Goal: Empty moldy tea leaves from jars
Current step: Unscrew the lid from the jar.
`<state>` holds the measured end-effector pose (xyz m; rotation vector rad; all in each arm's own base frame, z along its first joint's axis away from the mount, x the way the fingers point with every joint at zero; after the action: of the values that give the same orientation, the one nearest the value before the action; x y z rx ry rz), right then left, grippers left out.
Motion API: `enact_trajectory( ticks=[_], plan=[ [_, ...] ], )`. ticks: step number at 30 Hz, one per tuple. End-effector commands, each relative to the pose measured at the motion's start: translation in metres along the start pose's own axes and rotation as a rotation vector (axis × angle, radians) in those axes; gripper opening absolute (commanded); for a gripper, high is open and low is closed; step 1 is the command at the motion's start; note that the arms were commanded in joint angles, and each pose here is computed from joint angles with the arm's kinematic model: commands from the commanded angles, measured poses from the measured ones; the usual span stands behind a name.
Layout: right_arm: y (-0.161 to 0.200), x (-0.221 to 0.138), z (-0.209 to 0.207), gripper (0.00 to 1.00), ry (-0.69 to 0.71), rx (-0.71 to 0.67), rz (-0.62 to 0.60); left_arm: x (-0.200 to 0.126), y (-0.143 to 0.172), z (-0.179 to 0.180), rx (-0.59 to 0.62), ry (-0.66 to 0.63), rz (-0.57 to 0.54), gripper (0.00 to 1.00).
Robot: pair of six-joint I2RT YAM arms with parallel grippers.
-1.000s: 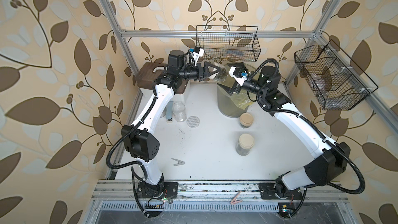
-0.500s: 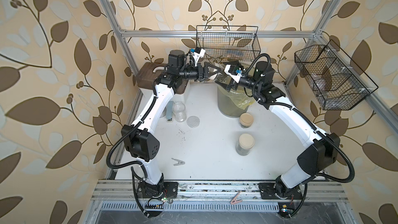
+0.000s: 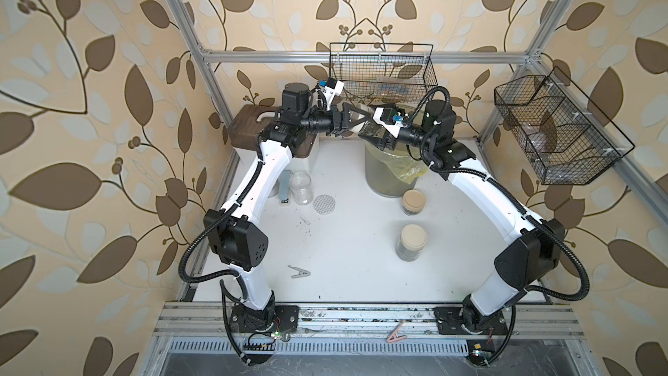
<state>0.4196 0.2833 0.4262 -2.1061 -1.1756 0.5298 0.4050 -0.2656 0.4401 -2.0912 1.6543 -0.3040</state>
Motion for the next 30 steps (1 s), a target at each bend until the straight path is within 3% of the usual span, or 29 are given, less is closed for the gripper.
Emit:
enact_trajectory(
  ticks=[1,5,8,10,12,18,22,30],
  plan=[
    [-0.006,0.005,-0.005,0.65,0.013,-0.058,-0.003,-0.001,0.004,-0.038,0.093,0.089,0.028,0.49],
    [-0.005,0.005,-0.007,0.56,0.040,-0.111,0.029,0.003,-0.003,-0.034,0.046,0.062,-0.014,0.51],
    [0.001,0.006,-0.013,0.51,0.121,-0.181,0.094,0.007,-0.021,-0.015,-0.093,0.010,-0.115,0.53],
    [0.002,0.004,-0.022,0.46,0.204,-0.223,0.123,0.014,-0.025,-0.013,-0.185,0.051,-0.130,0.55],
    [0.002,0.003,-0.027,0.43,0.257,-0.236,0.136,0.020,-0.025,-0.019,-0.204,0.082,-0.131,0.57],
    [-0.007,-0.003,-0.033,0.40,0.311,-0.202,0.093,0.020,-0.028,-0.035,-0.151,0.101,-0.139,0.65],
    [-0.014,-0.008,-0.031,0.39,0.311,-0.157,0.044,0.017,-0.027,-0.042,-0.080,0.075,-0.129,0.99],
    [-0.020,-0.022,-0.038,0.37,0.345,-0.074,-0.003,0.004,-0.035,-0.056,0.117,0.020,-0.193,0.99]
  ],
)
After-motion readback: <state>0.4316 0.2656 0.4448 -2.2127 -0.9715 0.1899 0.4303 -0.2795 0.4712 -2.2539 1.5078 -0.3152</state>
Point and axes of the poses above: each gripper's point midway between its finger pads, its own x axis out along the fingers, its own z axis along the line the jaws close on, y = z × x, the point moved 1 cm from there along -x, back along the fingers, and after that the axes turned 11 degrees about -x, right-handed, at the moved point
